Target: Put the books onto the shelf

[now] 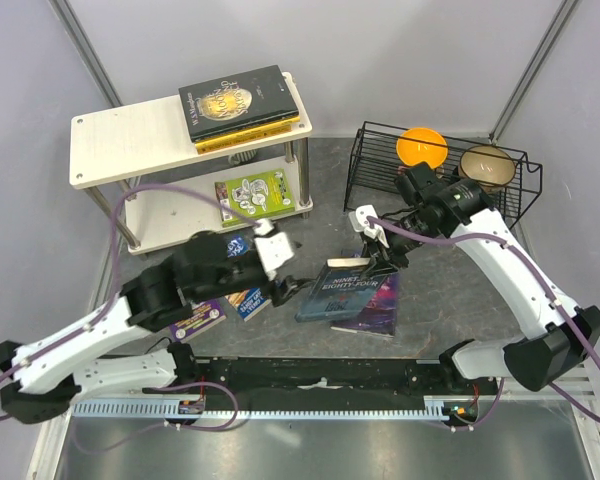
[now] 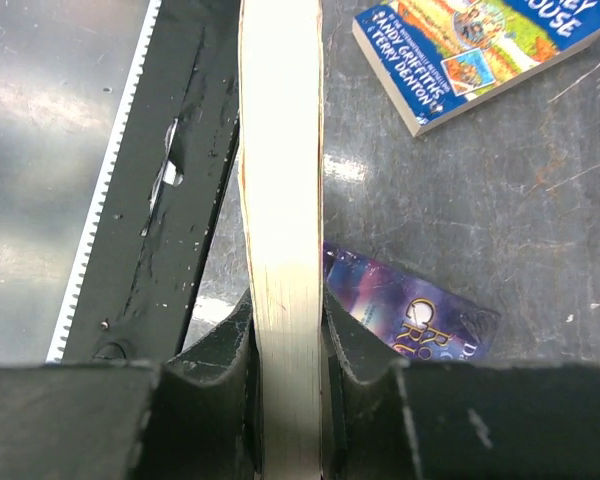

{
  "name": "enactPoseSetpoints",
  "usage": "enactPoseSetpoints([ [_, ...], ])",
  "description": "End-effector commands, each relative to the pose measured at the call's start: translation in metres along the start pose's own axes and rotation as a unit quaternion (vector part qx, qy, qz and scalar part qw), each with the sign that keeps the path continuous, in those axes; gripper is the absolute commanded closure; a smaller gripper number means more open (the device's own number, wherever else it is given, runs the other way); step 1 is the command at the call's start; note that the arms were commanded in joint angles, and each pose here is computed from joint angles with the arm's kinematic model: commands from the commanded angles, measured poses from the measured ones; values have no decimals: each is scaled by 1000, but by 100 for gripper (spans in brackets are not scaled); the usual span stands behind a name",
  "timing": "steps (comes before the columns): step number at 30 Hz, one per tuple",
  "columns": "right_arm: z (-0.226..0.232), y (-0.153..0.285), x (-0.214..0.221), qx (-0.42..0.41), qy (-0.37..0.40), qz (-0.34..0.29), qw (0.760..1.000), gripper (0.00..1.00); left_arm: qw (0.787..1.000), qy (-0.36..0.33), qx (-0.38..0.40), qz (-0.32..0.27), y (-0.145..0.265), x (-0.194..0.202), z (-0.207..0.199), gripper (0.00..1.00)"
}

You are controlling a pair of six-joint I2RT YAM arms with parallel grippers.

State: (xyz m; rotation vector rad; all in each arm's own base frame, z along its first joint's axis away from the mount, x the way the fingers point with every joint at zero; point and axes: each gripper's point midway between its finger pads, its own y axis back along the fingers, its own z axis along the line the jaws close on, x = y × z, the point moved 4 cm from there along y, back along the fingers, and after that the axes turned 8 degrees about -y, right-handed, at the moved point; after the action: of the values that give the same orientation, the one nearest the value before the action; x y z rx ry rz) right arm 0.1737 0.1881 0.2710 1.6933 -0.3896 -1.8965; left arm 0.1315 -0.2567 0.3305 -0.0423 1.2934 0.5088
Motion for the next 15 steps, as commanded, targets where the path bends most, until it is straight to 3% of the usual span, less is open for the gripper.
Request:
enactPoseSetpoints([
  [1, 15, 16, -43, 7, 66, -76, 995, 100, 995, -92, -28, -31, 29, 8, 7, 23],
  [3, 14, 17, -48, 10, 81, -89, 993, 100, 992, -115, -14, -48, 39, 10, 1, 21],
  [4, 14, 18, -51, 10, 86, -94, 992, 100, 992, -118, -3, -43, 37, 20, -4, 13],
  [15, 12, 17, -76, -23, 114, -154, 981, 100, 992, -97, 50, -58, 2, 35, -24, 12],
])
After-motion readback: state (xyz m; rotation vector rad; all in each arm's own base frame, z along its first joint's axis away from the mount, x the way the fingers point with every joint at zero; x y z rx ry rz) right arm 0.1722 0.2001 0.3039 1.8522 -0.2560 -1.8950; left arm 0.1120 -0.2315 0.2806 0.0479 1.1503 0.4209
